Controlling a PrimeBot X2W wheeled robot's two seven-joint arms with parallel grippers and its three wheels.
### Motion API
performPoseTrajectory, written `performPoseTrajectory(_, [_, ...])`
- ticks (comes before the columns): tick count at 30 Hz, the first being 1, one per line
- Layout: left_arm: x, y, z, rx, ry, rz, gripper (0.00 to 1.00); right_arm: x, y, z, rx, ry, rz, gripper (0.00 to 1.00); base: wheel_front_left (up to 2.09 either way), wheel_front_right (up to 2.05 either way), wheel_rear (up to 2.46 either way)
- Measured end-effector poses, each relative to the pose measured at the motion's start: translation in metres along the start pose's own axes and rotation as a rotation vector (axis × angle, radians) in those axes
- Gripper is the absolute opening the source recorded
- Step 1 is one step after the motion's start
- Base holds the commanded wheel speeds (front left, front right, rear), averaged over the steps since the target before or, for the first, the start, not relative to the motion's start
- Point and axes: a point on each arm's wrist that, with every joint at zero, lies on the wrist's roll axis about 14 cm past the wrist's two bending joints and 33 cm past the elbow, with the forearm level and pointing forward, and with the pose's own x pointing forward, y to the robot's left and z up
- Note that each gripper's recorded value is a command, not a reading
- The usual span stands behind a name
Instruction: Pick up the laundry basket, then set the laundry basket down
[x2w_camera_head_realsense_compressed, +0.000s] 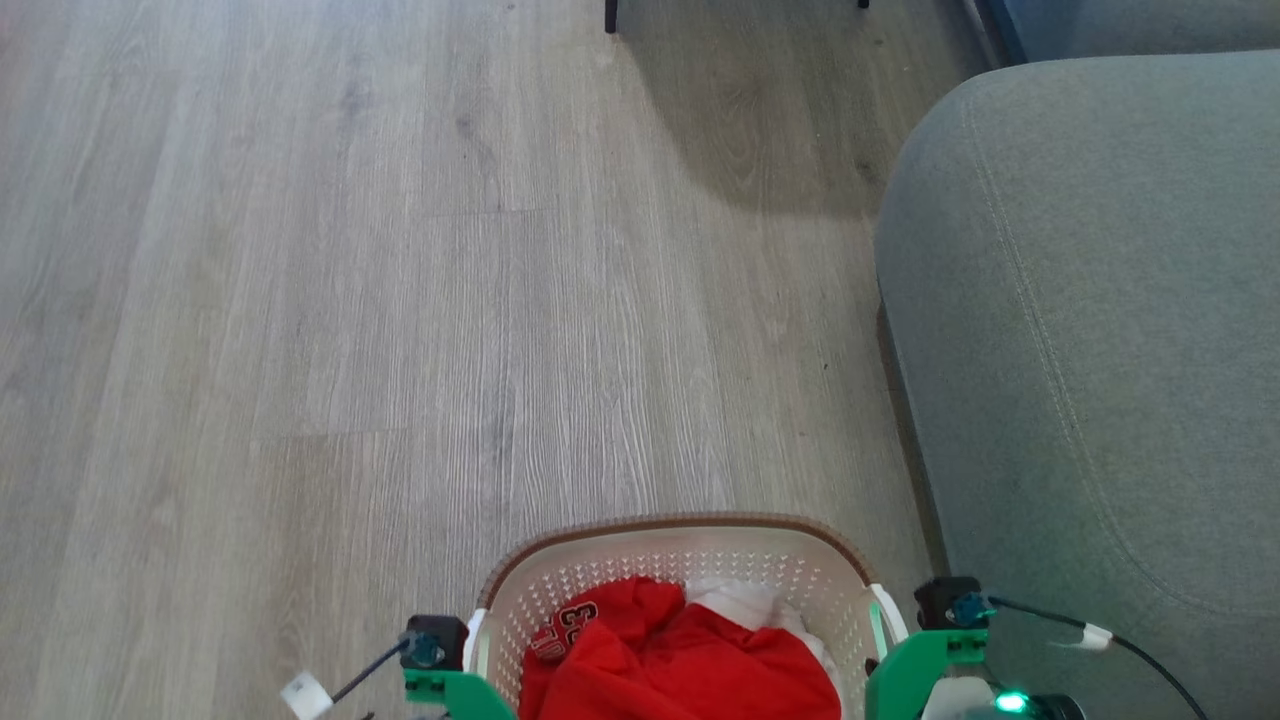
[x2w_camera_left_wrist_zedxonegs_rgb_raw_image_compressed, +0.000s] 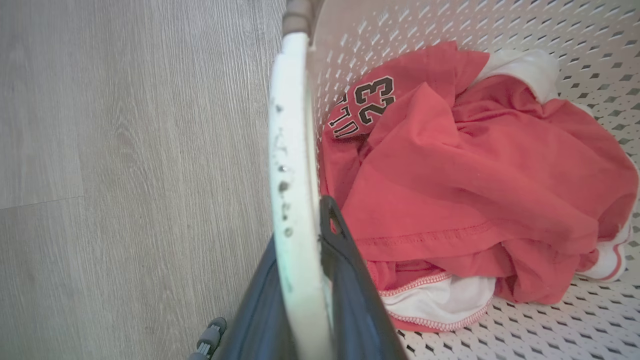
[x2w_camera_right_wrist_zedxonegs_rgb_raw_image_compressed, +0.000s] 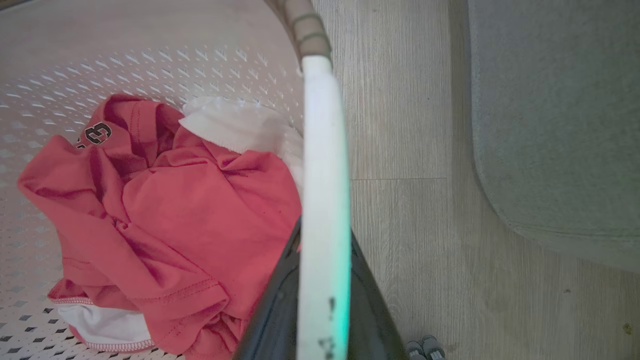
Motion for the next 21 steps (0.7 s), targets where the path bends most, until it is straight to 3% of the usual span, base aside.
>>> performPoseTrajectory(21, [0.0021, -0.0008, -0.0029, -0.002, 0.016, -0.004, 0.00, 0.0017, -0.0014, 0.0002, -0.001, 0.000, -0.002, 0.00, 0.00, 0.00, 0.00])
